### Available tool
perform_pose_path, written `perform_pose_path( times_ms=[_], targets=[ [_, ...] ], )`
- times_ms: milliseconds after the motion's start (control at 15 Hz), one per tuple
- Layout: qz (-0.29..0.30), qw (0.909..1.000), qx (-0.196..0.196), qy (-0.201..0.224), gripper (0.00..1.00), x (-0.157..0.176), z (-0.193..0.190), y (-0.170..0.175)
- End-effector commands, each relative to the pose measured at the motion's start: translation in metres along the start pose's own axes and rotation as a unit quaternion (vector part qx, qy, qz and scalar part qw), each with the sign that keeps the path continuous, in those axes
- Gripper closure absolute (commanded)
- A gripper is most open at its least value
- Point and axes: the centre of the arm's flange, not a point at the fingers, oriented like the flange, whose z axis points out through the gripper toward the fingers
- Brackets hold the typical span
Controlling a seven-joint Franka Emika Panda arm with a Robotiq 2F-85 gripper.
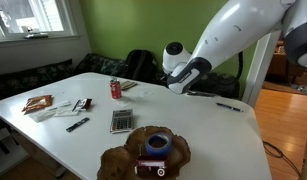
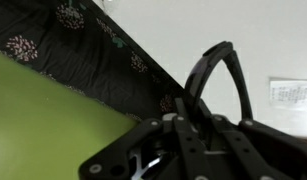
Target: Place the sunglasses next to the packet
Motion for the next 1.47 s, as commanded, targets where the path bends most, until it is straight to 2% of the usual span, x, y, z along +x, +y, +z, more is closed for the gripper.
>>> perform_pose_path(
  times_ms=[0,333,400,667,1000,1400],
  targets=[
    [0.019,0.9988,-0.019,-0.042,0.96,0.024,0.011,0.027],
    [0.003,0.9917,-0.017,-0.128,0.96,0.023,0.034,0.047],
    [0.009,0.9902,-0.002,-0.140,0.96,0.023,0.037,0.048],
    [0.038,0.9862,0.025,-0.159,0.96,0.023,0.046,0.047],
    [0.058,0.9832,-0.012,-0.172,0.96,0.020,0.058,0.063],
    [0.076,0.9803,-0.018,-0.182,0.96,0.007,0.066,0.061]
  ],
)
